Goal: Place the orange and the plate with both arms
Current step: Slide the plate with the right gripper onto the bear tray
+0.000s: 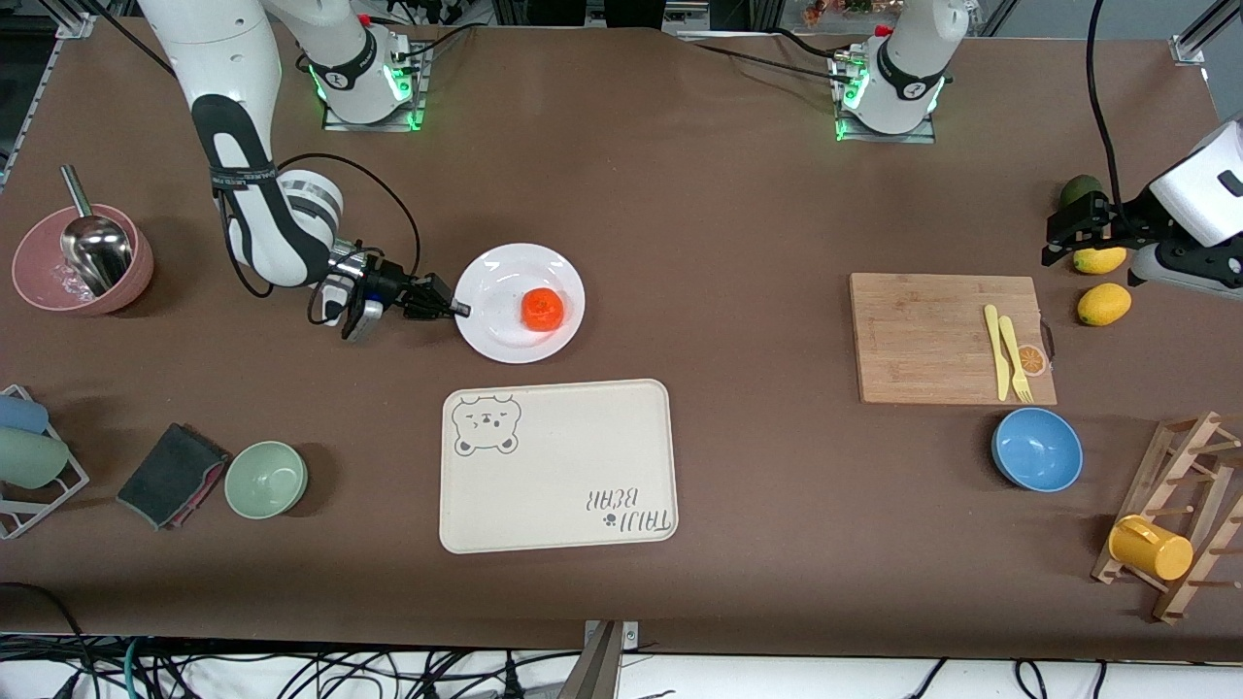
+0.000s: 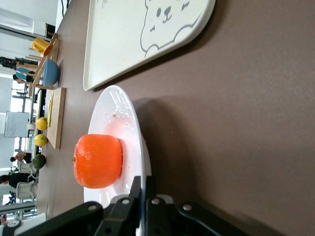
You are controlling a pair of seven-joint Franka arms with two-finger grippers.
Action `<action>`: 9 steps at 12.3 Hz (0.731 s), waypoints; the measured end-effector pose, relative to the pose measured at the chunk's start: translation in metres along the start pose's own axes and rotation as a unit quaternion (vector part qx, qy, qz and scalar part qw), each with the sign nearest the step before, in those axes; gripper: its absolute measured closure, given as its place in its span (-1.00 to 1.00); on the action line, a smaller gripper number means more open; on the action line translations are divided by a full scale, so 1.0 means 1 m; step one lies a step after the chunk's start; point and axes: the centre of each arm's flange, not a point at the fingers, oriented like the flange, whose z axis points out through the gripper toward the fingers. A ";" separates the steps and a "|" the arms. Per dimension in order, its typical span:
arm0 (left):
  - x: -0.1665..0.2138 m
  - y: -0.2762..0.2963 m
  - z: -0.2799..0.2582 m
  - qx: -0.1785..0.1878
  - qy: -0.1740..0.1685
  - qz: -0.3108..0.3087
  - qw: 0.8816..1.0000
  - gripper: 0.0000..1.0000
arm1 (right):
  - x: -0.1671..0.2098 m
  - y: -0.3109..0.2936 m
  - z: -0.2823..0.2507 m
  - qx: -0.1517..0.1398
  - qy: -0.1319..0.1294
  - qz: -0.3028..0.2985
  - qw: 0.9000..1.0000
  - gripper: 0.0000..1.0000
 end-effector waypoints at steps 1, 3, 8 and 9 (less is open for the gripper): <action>0.000 0.000 0.000 0.000 0.000 0.000 1.000 -1.00 | 0.007 -0.003 0.000 -0.001 0.004 0.009 1.000 0.90; 0.000 0.000 0.000 0.000 0.000 0.000 1.000 -1.00 | 0.025 -0.015 0.002 0.003 0.013 0.025 1.000 0.90; 0.000 0.000 0.001 0.000 -0.001 0.000 1.000 -1.00 | 0.083 -0.054 0.000 0.023 0.043 0.072 0.996 0.90; 0.000 0.000 0.001 0.000 -0.001 0.000 1.000 -1.00 | 0.095 -0.060 0.000 0.026 0.049 0.080 0.995 0.90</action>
